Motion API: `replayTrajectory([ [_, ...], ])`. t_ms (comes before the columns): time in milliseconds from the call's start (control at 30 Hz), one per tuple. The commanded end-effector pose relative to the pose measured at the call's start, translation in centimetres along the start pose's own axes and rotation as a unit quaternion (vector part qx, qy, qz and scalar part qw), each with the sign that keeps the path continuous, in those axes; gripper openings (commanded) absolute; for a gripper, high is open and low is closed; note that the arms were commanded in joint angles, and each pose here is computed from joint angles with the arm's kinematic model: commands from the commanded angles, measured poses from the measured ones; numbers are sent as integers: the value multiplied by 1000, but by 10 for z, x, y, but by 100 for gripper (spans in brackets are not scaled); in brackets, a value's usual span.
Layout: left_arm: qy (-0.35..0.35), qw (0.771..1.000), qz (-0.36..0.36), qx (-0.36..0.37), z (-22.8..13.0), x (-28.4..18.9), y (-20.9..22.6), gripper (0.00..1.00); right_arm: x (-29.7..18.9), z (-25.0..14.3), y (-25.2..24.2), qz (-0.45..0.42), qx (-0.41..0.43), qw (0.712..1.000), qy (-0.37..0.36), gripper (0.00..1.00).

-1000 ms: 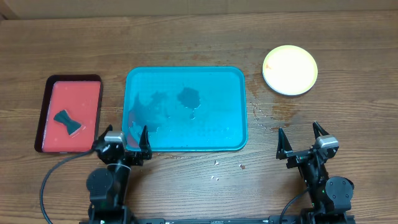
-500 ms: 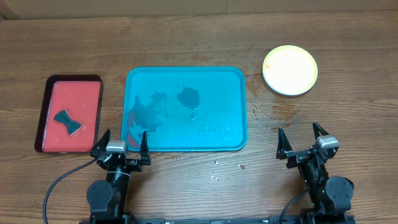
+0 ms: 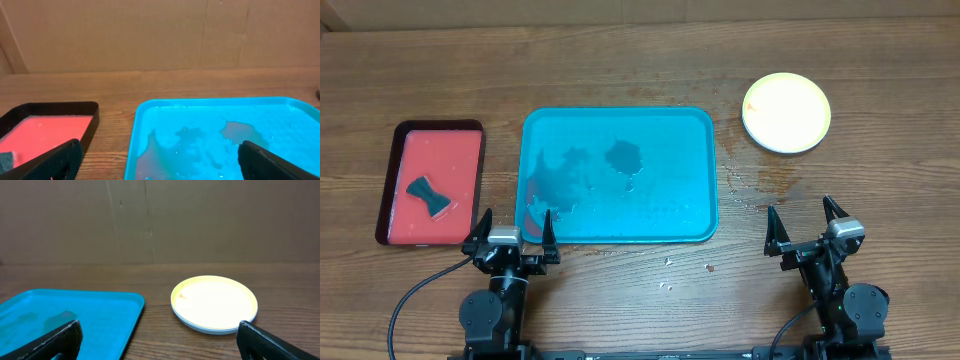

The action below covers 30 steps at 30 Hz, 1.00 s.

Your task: Clean dirty plates on tray and stack at the side

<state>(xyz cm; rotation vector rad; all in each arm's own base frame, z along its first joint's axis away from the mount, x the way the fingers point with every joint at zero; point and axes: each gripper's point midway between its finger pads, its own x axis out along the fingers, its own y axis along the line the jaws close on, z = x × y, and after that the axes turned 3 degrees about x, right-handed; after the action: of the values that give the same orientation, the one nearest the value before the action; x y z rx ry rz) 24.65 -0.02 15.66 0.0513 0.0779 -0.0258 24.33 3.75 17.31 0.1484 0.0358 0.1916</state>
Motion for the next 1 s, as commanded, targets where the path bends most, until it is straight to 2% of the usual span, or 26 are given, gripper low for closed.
replayTrajectory([
  [0, 1, 1000, 12, 3, -1, 0, 4, 100, 0, -1, -3, -7, -1, 1000, -4, 100],
  [267, 0, 999, 40, -20, -2, -1, 13, 100, 0, -1, -3, -7, -1, 1000, -4, 100],
  [967, 0, 999, 37, -20, -1, -1, 12, 99, 0, -1, -3, -7, -1, 1000, -4, 100],
])
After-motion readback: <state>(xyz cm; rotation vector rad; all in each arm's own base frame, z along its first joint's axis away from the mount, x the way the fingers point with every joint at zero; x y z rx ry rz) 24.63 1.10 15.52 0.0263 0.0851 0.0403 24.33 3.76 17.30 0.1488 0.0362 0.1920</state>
